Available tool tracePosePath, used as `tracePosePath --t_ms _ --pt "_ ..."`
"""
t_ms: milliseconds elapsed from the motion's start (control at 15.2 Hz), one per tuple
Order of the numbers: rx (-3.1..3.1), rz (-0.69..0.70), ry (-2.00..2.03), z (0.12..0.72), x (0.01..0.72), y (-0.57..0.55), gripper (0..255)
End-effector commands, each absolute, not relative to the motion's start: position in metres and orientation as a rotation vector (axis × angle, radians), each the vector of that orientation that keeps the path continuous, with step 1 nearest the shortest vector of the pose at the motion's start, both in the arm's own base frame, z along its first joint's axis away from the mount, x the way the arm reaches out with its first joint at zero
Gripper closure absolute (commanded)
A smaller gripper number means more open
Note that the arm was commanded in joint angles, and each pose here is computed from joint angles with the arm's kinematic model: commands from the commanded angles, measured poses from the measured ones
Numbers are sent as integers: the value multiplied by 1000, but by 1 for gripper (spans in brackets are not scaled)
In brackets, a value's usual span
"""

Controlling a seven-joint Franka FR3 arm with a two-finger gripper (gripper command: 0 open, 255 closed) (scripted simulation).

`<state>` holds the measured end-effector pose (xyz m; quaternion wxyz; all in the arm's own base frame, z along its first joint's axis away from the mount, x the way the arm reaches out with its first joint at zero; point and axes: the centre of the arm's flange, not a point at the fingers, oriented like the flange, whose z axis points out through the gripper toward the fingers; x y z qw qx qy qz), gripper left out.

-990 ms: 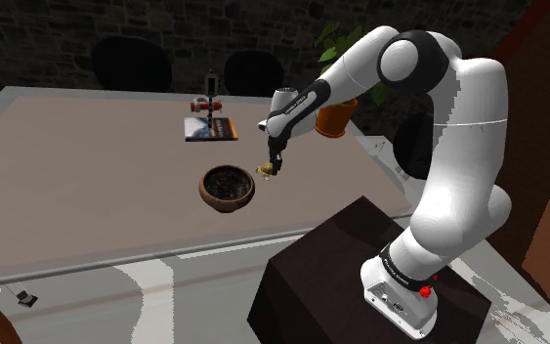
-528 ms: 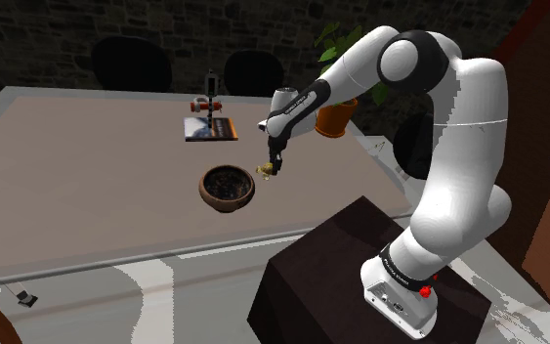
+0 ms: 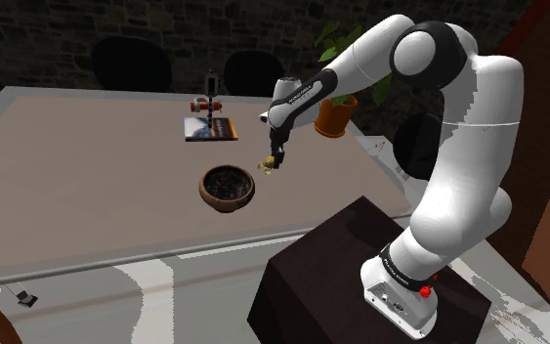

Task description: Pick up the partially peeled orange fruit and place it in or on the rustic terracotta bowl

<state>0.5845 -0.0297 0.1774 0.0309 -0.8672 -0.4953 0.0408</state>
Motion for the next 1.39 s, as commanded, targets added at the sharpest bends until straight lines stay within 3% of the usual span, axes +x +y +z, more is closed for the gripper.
tracePosePath --t_ms 0,1320 --pt "-2672 126 -1526 187 585 -29 255" --pt "-2672 126 -1526 293 585 -29 255"
